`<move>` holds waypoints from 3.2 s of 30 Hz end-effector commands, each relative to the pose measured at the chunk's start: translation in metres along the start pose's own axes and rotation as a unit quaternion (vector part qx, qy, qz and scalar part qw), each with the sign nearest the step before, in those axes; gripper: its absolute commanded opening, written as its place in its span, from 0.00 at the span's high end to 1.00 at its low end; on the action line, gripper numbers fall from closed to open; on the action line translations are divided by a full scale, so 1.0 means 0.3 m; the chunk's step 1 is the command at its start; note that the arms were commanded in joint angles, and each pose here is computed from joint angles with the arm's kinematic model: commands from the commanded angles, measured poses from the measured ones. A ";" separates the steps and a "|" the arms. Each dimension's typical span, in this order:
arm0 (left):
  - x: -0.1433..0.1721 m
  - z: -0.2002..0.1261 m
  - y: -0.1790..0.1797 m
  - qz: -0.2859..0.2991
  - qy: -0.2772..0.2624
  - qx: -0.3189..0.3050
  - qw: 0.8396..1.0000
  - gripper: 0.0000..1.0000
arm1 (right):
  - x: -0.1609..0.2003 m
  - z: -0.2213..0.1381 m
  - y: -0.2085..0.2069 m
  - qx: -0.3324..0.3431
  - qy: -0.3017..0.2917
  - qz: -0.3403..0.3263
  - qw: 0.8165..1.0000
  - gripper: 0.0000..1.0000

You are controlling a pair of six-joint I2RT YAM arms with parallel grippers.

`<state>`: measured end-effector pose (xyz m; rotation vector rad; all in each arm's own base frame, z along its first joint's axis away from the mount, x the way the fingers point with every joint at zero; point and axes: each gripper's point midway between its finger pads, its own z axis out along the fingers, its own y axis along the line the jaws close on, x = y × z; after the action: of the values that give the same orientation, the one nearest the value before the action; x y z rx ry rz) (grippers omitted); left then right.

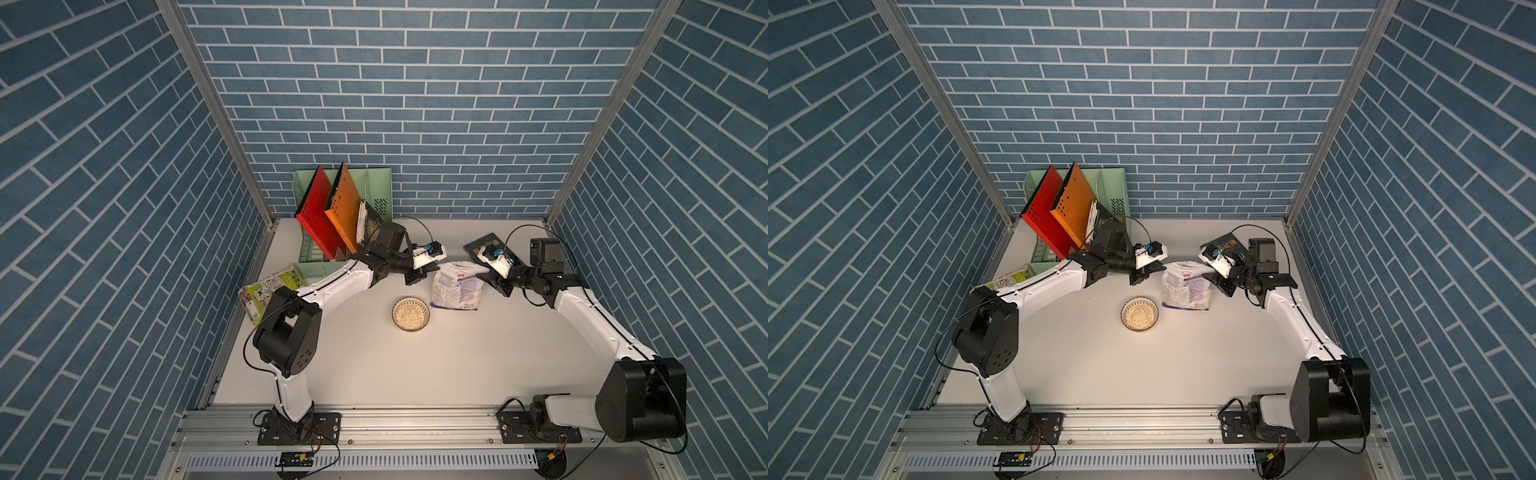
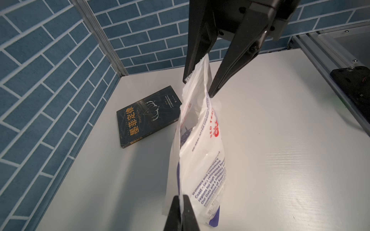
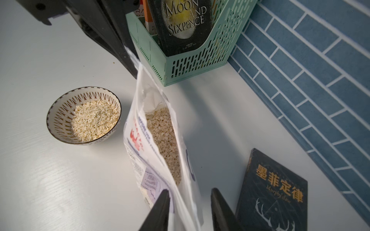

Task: Pour the oats into the breakfast bowl
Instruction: Close the oats bag at the center of the board.

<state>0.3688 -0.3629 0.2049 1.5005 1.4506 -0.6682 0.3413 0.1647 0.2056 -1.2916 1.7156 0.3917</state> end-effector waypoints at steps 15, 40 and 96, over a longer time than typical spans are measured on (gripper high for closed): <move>-0.064 -0.044 0.014 0.015 -0.029 -0.013 0.999 1.00 | -0.069 0.092 0.015 -0.052 0.008 -0.036 0.998 0.79; -0.073 -0.086 0.024 0.007 -0.051 -0.029 0.998 1.00 | -0.199 0.145 0.053 -0.068 -0.018 -0.078 0.994 0.65; -0.059 -0.081 0.025 0.000 -0.050 -0.033 0.998 1.00 | -0.097 0.108 -0.009 -0.034 0.045 -0.047 0.997 0.85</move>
<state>0.3716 -0.3496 0.2102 1.4087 1.4579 -0.6638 0.3528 0.2325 0.2134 -1.4931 1.6413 0.4468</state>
